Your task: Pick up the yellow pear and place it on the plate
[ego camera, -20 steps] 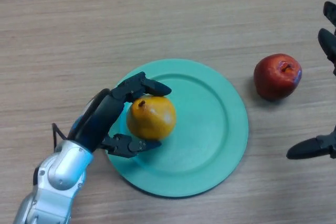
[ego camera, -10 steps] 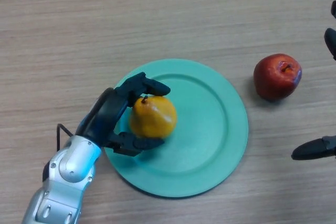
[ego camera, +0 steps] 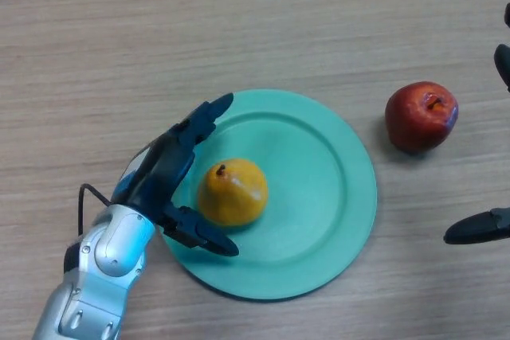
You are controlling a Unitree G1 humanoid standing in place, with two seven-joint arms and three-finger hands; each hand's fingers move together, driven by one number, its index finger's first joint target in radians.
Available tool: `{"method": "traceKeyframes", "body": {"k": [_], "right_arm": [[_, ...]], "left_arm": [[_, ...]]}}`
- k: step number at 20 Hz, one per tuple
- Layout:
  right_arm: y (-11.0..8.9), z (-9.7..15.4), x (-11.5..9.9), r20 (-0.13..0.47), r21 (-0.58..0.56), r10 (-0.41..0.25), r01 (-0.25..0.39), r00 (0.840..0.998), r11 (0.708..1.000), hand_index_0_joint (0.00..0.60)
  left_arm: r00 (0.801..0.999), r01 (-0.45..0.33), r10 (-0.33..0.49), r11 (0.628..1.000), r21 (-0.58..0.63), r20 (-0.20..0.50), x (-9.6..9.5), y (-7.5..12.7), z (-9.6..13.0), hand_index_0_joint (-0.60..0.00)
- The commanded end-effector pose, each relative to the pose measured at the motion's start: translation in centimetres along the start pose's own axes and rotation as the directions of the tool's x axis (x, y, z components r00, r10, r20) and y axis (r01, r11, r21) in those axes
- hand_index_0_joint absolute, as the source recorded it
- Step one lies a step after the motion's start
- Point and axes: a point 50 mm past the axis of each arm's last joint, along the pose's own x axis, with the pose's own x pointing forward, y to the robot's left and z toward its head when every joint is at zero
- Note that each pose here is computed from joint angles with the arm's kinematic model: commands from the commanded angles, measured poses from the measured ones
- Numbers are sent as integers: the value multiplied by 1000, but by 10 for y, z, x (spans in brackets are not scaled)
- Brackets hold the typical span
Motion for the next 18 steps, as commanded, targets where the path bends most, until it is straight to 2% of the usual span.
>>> {"method": "traceKeyframes", "body": {"k": [1, 2, 3, 4, 5, 6, 7, 8, 9, 10, 11, 14, 16, 17, 18], "right_arm": [[-15, 30, -4, 179, -61, -51, 63, 983, 996, 0], [-15, 30, -4, 175, -59, -49, 60, 983, 996, 0], [-16, 31, -3, 174, -55, -49, 60, 984, 997, 0], [-16, 30, -2, 176, -56, -50, 61, 983, 997, 0], [-16, 30, -1, 183, -65, -49, 62, 982, 996, 0], [-16, 30, -1, 181, -66, -49, 62, 982, 996, 0], [-16, 31, 1, 194, -72, -49, 64, 980, 995, 0], [-16, 31, 1, 199, -73, -50, 65, 979, 995, 0], [-17, 31, 2, 209, -79, -52, 70, 977, 994, 0], [-17, 31, 2, 211, -83, -53, 72, 976, 994, 0], [-17, 31, 3, 219, -90, -54, 75, 974, 993, 0], [-15, 29, 3, 220, -73, -55, 73, 974, 995, 0], [-15, 30, 4, 237, -83, -56, 78, 970, 993, 0], [-14, 28, 4, 240, -78, -56, 77, 969, 994, 0], [-14, 28, 4, 237, -72, -55, 74, 970, 995, 0]], "left_arm": [[973, -140, 139, 990, -12, 183, 3, 33, 38, 0], [969, -149, 146, 989, -2, 198, 2, 35, 41, 0], [952, -172, 186, 982, -77, 243, -4, 46, 55, 0], [945, -182, 199, 980, -85, 259, -6, 49, 59, 0], [928, -197, 222, 974, -109, 300, -13, 58, 69, 0], [920, -210, 235, 971, -111, 315, -15, 62, 72, 0], [899, -222, 274, 957, -185, 341, -25, 74, 78, 0], [899, -200, 271, 953, -227, 343, -30, 79, 81, 0], [898, -171, 283, 929, -328, 336, -39, 91, 83, 0], [892, -170, 299, 917, -360, 340, -42, 97, 84, 0], [881, -164, 329, 886, -435, 339, -50, 108, 80, 0], [875, -168, 366, 843, -510, 317, -63, 127, 68, 0], [886, -203, 392, 809, -552, 249, -68, 134, 55, 0], [885, -227, 414, 783, -579, 214, -69, 134, 49, 0], [886, -235, 420, 774, -588, 198, -69, 134, 46, 0]]}}
